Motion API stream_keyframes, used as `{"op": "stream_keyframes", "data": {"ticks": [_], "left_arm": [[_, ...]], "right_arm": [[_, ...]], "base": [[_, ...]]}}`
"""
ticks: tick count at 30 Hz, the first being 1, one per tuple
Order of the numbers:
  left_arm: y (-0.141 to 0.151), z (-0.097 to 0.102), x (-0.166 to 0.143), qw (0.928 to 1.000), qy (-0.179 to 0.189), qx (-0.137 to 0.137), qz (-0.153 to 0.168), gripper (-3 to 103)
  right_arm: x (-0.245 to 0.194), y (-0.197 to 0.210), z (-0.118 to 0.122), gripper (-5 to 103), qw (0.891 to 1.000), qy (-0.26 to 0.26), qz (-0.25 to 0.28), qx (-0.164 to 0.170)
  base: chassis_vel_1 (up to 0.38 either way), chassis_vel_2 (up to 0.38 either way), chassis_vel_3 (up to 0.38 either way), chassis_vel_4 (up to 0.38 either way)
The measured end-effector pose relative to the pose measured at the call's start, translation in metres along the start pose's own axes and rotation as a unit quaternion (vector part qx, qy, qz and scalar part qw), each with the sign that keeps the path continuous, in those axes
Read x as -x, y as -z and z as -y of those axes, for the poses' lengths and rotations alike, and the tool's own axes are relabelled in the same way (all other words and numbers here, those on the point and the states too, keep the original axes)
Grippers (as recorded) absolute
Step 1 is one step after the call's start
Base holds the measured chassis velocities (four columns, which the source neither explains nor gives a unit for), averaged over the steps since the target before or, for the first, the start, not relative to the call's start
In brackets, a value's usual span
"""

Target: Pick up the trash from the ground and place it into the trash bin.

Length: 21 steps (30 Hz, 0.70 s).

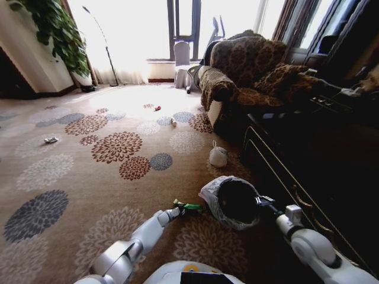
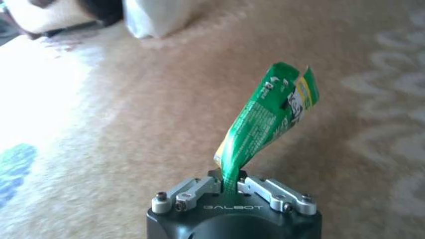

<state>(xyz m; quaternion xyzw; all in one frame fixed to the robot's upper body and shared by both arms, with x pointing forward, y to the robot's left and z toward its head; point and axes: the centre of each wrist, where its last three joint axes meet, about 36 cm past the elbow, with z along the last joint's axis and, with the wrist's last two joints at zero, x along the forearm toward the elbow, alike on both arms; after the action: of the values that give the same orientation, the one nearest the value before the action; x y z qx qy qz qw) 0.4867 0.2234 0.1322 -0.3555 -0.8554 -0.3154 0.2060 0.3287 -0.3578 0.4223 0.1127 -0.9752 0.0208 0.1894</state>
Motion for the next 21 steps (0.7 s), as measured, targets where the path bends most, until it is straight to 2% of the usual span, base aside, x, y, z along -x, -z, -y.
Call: {"op": "stream_keyframes", "data": {"ticks": [1,2,3,4,5,6,9,10,13,14,16,18,19,21], "left_arm": [[-0.001,-0.006,-0.006,0.9995,0.012,-0.022,0.018,5],[-0.001,-0.006,-0.006,0.9995,0.012,-0.022,0.018,5],[-0.001,-0.01,-0.011,0.9984,0.022,-0.042,0.031,2],[0.002,-0.015,-0.018,0.9949,0.036,-0.077,0.055,1],[0.004,-0.017,-0.023,0.9921,0.043,-0.095,0.069,0],[0.004,-0.017,-0.023,0.9921,0.043,-0.095,0.069,0],[0.011,-0.023,-0.04,0.9836,0.051,-0.134,0.109,0],[0.011,-0.023,-0.04,0.9836,0.051,-0.134,0.109,0],[0.021,-0.036,-0.058,0.9743,0.073,-0.166,0.134,0],[0.021,-0.036,-0.058,0.9743,0.073,-0.166,0.134,0],[0.025,-0.044,-0.066,0.9688,0.093,-0.181,0.142,0],[0.038,-0.057,-0.079,0.9555,0.123,-0.212,0.164,0],[0.038,-0.057,-0.079,0.9555,0.123,-0.212,0.164,0],[0.058,-0.068,-0.089,0.944,0.133,-0.235,0.189,0]], "right_arm": [[0.006,0.0,-0.006,2,1.0,0.008,0.002,0.004],[0.006,0.0,-0.006,2,1.0,0.008,0.002,0.004],[0.01,-0.001,-0.011,2,1.0,0.012,0.003,0.006],[0.016,-0.003,-0.018,2,1.0,0.015,0.001,0.009],[0.02,-0.004,-0.022,2,1.0,0.015,0.0,0.01],[0.02,-0.004,-0.022,2,1.0,0.015,0.0,0.01],[0.028,-0.009,-0.03,2,1.0,0.008,-0.013,0.011],[0.028,-0.009,-0.03,2,1.0,0.008,-0.013,0.011],[0.032,-0.012,-0.038,2,1.0,0.006,-0.02,0.015],[0.032,-0.012,-0.038,2,1.0,0.006,-0.02,0.015],[0.034,-0.012,-0.04,2,1.0,0.002,-0.02,0.016],[0.035,-0.014,-0.045,2,1.0,-0.008,-0.023,0.013],[0.035,-0.014,-0.045,2,1.0,-0.008,-0.023,0.013],[0.032,-0.014,-0.048,2,1.0,-0.019,-0.024,0.004]], "base": [[0.0,0.0,0.0,0.0],[0.0,0.0,0.0,0.0],[0.0,0.0,0.0,0.0],[0.0,0.0,0.0,0.0],[0.0,0.0,0.0,0.0],[0.0,0.0,0.0,0.0],[0.0,0.0,0.0,0.0],[0.0,0.0,0.0,0.0],[0.0,0.0,0.0,0.0],[0.0,0.0,0.0,0.0],[0.0,0.0,0.0,0.0],[0.0,0.0,0.0,0.0],[0.0,0.0,0.0,0.0],[0.0,0.0,0.0,0.0]]}}
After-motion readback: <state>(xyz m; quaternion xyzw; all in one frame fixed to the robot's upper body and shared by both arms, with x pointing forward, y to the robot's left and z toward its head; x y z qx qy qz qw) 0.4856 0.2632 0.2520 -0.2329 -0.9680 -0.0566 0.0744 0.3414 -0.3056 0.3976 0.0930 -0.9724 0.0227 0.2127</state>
